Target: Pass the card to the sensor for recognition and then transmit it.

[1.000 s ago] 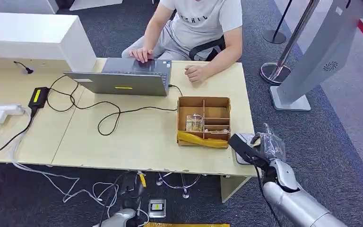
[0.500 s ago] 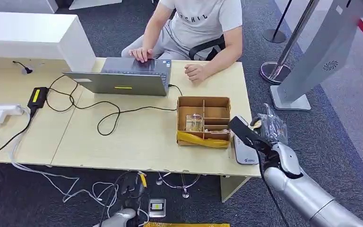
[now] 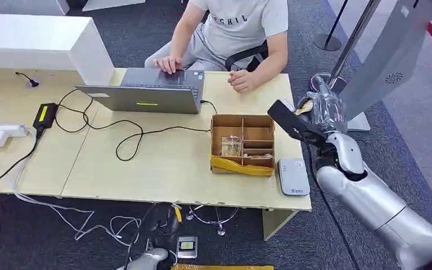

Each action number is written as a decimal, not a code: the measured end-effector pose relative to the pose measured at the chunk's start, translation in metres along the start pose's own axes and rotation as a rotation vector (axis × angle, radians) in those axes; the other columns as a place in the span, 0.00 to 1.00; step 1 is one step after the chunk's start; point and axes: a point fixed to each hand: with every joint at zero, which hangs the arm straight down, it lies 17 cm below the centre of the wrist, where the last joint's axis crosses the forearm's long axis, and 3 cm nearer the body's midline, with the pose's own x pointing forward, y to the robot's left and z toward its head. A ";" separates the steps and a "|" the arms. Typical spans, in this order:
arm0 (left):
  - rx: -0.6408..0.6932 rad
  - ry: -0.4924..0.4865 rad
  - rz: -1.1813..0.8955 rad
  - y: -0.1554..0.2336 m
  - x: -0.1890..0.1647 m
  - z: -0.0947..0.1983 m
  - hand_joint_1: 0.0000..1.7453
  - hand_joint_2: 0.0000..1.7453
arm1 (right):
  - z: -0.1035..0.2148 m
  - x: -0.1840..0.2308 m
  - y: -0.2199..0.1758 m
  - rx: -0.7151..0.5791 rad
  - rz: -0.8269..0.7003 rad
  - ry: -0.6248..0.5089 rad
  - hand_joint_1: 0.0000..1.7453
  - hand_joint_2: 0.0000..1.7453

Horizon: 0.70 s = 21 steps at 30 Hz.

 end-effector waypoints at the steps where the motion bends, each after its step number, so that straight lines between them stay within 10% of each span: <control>1: -0.006 -0.003 -0.002 -0.004 0.001 0.001 0.00 0.00 | -0.001 0.006 0.001 0.000 -0.007 -0.013 1.00 1.00; 21: -0.057 0.040 0.047 -0.039 0.006 0.014 0.00 0.00 | 0.002 0.030 0.052 0.088 -0.048 -0.035 1.00 1.00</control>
